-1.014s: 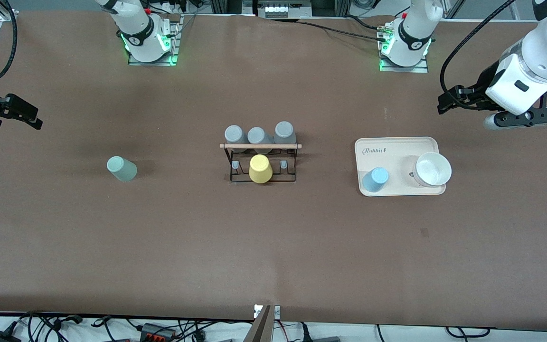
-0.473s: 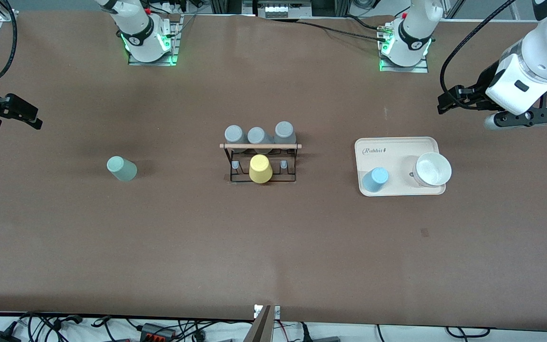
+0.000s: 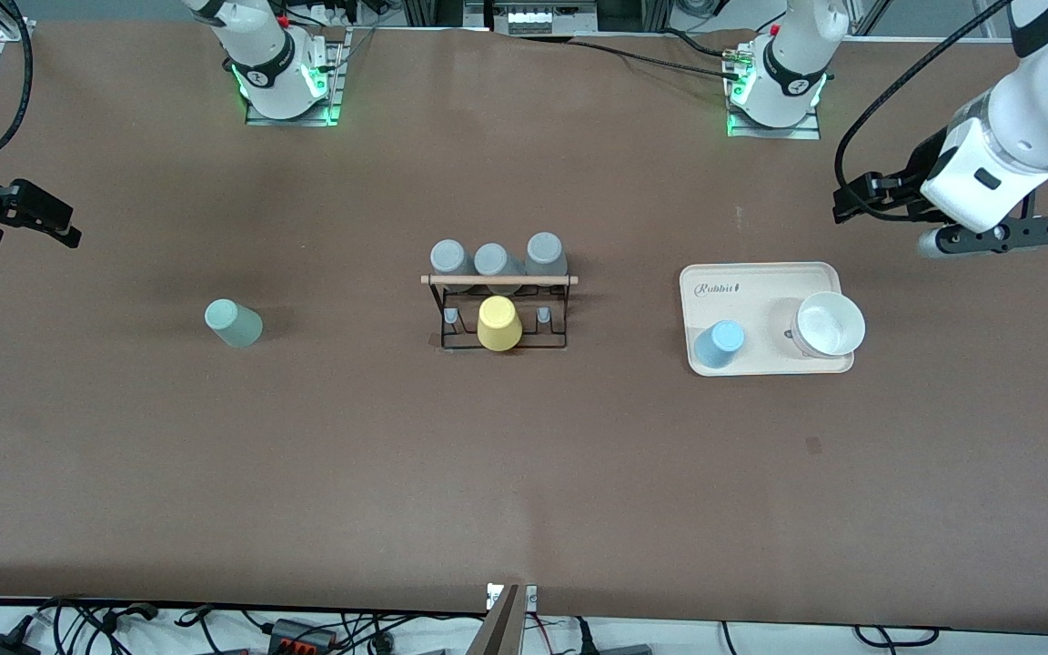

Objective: Hang scattered cups on rack with three cups
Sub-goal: 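Reach the left gripper down to the light blue cup on the tray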

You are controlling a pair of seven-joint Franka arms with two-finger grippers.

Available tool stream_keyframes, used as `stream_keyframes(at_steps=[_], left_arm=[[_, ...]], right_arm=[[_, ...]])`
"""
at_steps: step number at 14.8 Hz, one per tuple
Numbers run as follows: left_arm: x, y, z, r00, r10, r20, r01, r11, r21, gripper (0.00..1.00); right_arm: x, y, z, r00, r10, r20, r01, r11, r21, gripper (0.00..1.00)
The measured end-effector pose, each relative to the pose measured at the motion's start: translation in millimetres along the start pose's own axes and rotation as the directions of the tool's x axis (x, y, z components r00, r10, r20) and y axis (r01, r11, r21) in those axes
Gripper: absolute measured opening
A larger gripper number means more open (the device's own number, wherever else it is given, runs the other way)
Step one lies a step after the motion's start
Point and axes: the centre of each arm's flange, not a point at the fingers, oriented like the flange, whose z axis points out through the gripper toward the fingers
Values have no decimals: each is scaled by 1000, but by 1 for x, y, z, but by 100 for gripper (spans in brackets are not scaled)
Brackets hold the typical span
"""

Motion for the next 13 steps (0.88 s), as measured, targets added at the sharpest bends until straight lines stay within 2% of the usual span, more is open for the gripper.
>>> stream_keyframes(at_steps=[8, 13], left_arm=[[65, 32, 99, 994, 27, 108, -29, 999, 16, 100], [86, 68, 166, 991, 59, 121, -62, 998, 19, 100]], right_arm=[[0, 0, 1, 1000, 0, 6, 0, 1000, 0, 100], [-2, -1, 2, 1000, -2, 19, 2, 1000, 1, 100]])
